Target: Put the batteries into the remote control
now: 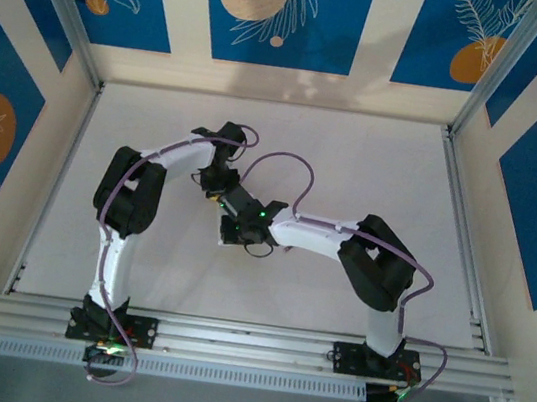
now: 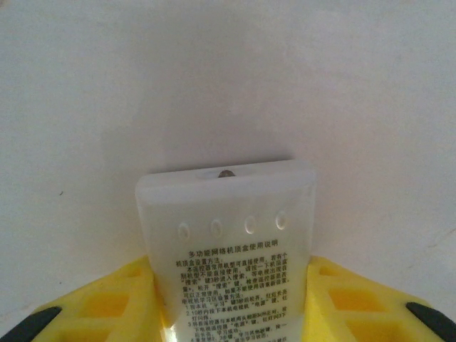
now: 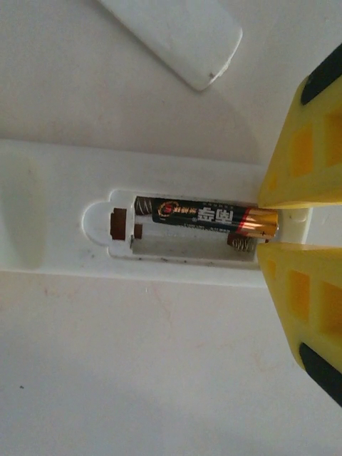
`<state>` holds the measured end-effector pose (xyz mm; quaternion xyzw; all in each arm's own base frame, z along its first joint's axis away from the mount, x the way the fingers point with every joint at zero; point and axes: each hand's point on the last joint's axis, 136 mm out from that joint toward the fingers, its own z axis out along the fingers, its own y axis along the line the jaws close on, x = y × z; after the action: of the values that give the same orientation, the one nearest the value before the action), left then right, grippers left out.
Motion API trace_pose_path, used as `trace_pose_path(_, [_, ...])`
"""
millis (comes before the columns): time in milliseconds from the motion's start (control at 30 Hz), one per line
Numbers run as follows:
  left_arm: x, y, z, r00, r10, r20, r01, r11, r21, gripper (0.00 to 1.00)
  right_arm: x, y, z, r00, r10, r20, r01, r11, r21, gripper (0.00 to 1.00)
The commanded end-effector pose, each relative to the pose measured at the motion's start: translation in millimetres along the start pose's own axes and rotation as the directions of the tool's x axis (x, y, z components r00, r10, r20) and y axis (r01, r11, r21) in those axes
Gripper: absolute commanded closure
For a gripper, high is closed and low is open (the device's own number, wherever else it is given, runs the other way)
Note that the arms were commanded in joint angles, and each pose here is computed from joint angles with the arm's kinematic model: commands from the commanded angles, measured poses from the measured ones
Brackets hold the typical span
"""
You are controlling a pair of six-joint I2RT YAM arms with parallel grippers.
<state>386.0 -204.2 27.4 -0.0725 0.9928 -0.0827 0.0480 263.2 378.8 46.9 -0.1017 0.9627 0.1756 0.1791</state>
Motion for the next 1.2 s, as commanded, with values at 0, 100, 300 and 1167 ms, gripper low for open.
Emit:
trace_pose_path(0, [15.9,-10.6,20.9,0.996,-0.005,-0.089,0.009,0.999,0.042,0.67,-3.6,-1.0,1.2,1.0,-0.028,0.012,0.028,0.999,0.037,0.8])
trace_pose_path(100, [16.2,-10.2,20.9,0.996,-0.007,-0.09,0.011,0.999,0.04,0.67,-4.4,0.0,2.3,0.999,-0.039,0.017,0.038,0.998,0.046,0.83])
trace_pose_path(300, [16.2,-11.2,20.5,0.996,-0.006,-0.091,0.01,0.999,0.044,0.67,-2.1,3.1,7.2,0.998,-0.055,0.002,0.055,0.997,0.054,0.84])
trace_pose_path(1167, [15.1,-14.1,18.7,0.996,0.008,-0.092,-0.003,0.998,0.056,0.68,-0.4,-8.8,9.6,0.997,-0.073,-0.034,0.077,0.984,0.16,0.81])
